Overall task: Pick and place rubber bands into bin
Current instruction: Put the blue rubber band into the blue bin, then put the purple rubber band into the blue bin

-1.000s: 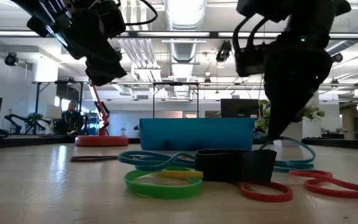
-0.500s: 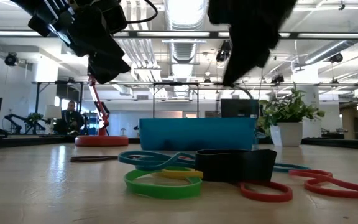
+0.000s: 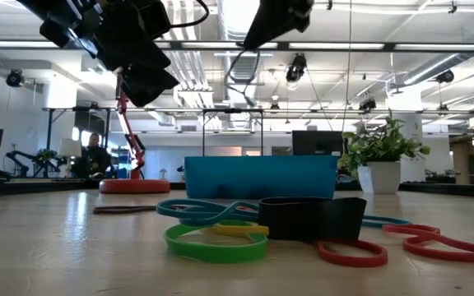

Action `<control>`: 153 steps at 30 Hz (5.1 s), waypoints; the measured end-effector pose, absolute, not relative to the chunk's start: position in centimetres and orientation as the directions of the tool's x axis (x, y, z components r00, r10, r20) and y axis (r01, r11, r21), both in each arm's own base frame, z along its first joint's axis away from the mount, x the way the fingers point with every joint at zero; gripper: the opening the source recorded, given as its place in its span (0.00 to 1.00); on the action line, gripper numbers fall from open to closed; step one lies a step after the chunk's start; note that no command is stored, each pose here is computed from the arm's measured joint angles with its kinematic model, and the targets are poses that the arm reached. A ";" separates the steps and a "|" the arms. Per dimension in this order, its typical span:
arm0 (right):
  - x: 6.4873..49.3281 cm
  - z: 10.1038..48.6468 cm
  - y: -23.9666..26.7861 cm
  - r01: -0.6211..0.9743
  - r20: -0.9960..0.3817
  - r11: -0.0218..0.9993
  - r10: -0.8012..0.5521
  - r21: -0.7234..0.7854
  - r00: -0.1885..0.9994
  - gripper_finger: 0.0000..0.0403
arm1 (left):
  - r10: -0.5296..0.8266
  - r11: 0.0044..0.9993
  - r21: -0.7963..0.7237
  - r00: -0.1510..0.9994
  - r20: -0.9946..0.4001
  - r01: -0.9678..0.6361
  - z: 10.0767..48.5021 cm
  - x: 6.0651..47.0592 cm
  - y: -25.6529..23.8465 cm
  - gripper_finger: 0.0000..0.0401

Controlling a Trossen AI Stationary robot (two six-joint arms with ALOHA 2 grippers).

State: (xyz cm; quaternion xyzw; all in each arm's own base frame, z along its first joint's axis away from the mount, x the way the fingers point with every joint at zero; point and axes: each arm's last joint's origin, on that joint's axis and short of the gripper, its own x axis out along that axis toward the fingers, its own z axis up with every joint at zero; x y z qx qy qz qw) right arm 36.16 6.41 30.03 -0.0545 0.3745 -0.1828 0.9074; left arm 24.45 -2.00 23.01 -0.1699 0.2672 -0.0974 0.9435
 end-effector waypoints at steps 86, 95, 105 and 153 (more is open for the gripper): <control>27.7 20.2 10.7 0.317 -0.879 0.949 -0.142 0.011 0.455 0.35 | -0.081 0.995 -0.034 0.597 -0.798 0.089 15.4 27.5 -6.0 0.37; 23.5 20.3 12.2 0.465 -0.810 0.881 -0.210 0.086 0.547 0.33 | -0.070 0.995 -0.012 0.617 -0.784 0.098 16.1 28.0 -6.1 0.37; 22.1 20.4 12.4 0.526 -0.769 0.840 -0.246 0.135 0.591 0.33 | -0.139 0.984 -0.048 0.584 -0.800 0.170 14.6 28.5 -6.5 0.37; 22.7 20.6 12.7 0.512 -0.744 0.838 -0.219 0.188 0.631 0.29 | 0.120 0.992 0.101 0.346 -0.930 -0.072 14.8 29.0 -6.2 0.37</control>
